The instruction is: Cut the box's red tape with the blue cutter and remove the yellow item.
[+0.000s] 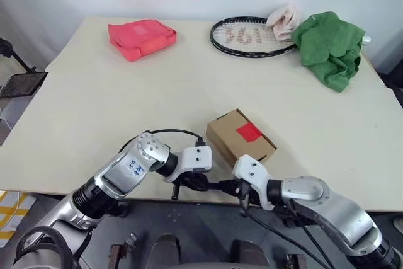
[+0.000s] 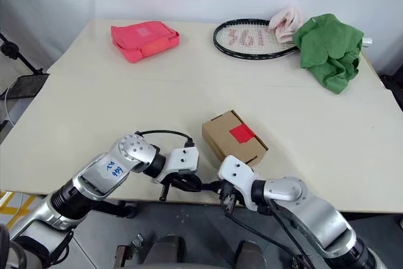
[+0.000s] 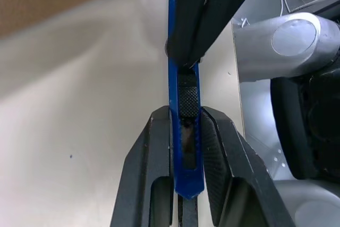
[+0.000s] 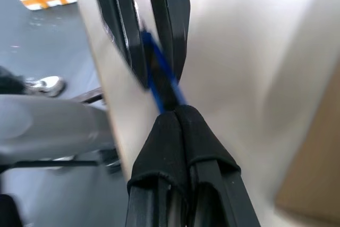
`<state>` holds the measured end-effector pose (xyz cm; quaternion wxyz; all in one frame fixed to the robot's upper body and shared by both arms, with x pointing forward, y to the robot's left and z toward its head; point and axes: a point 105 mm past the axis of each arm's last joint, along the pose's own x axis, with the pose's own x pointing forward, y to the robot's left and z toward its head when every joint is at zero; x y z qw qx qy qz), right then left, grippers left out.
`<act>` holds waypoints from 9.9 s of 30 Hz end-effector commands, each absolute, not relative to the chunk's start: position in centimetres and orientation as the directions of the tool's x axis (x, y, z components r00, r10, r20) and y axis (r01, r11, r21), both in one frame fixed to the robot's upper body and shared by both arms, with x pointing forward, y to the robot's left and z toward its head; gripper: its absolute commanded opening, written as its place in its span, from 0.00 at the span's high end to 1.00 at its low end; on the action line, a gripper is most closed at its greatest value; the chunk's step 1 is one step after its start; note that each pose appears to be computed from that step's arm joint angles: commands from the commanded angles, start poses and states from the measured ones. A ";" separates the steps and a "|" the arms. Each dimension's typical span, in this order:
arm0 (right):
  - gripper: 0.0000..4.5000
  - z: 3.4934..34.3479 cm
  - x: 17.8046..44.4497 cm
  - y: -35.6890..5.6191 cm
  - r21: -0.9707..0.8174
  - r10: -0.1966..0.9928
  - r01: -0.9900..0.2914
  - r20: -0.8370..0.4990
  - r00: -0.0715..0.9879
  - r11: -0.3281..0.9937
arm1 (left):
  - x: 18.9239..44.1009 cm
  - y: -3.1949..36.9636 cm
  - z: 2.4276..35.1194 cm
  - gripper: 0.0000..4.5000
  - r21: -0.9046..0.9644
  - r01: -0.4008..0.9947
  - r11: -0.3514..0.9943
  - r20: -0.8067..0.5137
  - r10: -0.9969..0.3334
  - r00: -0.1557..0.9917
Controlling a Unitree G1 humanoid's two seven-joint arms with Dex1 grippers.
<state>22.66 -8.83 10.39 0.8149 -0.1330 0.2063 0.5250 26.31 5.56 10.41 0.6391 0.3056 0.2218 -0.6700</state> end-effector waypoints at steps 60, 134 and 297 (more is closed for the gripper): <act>0.01 18.3 22.1 -13.1 0.535 0.829 -0.637 -0.418 0.372 0.555 | 25.0 -0.7 18.6 0.91 0.583 0.740 -0.334 -0.406 -0.909 -0.091; 0.98 24.2 21.0 -19.6 0.311 0.685 -0.610 -0.313 0.658 0.729 | 29.7 13.8 19.2 0.49 0.125 0.978 0.167 -0.078 -0.981 0.178; 0.98 26.0 29.2 -14.3 0.005 0.483 -0.530 -0.421 0.768 0.848 | 33.0 0.1 17.3 1.00 0.130 0.971 0.200 -0.437 -0.867 0.237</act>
